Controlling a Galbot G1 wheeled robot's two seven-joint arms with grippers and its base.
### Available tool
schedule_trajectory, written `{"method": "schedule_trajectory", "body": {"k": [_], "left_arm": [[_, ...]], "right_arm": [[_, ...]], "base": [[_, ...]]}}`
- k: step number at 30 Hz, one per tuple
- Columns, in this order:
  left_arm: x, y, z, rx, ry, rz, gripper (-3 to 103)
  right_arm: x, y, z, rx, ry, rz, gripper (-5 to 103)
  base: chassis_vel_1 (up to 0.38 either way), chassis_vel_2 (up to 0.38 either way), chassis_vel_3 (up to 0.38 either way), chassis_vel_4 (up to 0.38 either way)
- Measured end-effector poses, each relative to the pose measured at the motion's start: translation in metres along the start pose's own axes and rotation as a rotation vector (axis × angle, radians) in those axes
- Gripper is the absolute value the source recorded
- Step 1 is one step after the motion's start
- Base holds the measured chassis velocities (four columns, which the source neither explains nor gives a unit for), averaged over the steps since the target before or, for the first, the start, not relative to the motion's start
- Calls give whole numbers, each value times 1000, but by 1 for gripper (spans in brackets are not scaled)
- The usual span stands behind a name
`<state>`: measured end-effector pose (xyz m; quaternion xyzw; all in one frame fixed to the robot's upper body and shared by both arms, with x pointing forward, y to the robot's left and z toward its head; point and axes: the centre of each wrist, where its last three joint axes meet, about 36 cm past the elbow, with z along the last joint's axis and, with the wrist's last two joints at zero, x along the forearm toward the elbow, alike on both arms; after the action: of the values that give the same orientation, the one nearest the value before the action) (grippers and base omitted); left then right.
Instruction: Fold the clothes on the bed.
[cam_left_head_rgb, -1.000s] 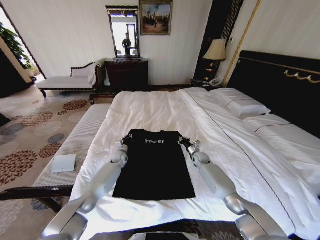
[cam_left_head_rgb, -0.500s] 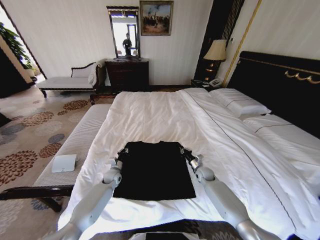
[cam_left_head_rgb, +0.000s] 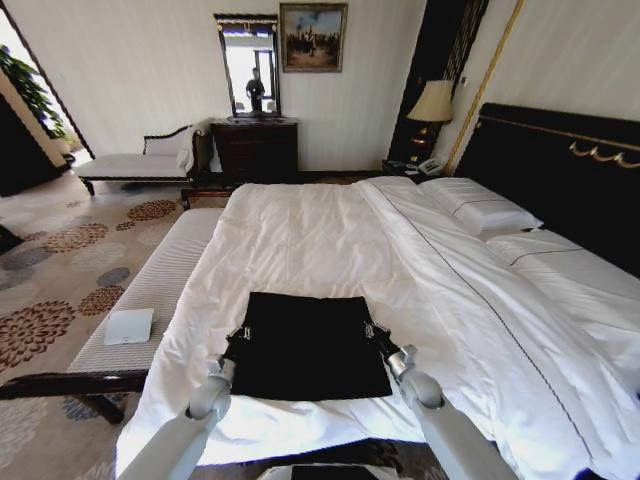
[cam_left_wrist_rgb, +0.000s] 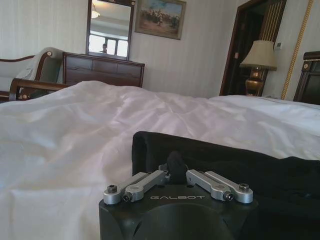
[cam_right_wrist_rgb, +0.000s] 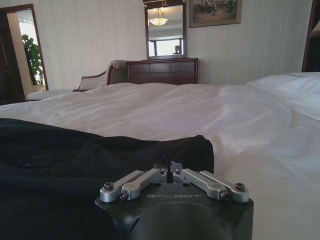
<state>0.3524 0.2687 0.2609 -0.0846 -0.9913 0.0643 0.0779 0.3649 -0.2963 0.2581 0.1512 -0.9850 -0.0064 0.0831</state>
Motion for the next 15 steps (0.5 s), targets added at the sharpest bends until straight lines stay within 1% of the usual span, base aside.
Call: {"method": "schedule_trajectory", "body": {"k": [9, 15], "left_arm": [[27, -4, 2, -8, 9, 5, 1], [42, 1, 1, -11, 13, -8, 1]], "right_arm": [[25, 14, -6, -21, -26, 2, 0], [44, 23, -8, -28, -43, -1, 0]], "base": [[0, 0, 0, 0], [0, 0, 0, 0]]}}
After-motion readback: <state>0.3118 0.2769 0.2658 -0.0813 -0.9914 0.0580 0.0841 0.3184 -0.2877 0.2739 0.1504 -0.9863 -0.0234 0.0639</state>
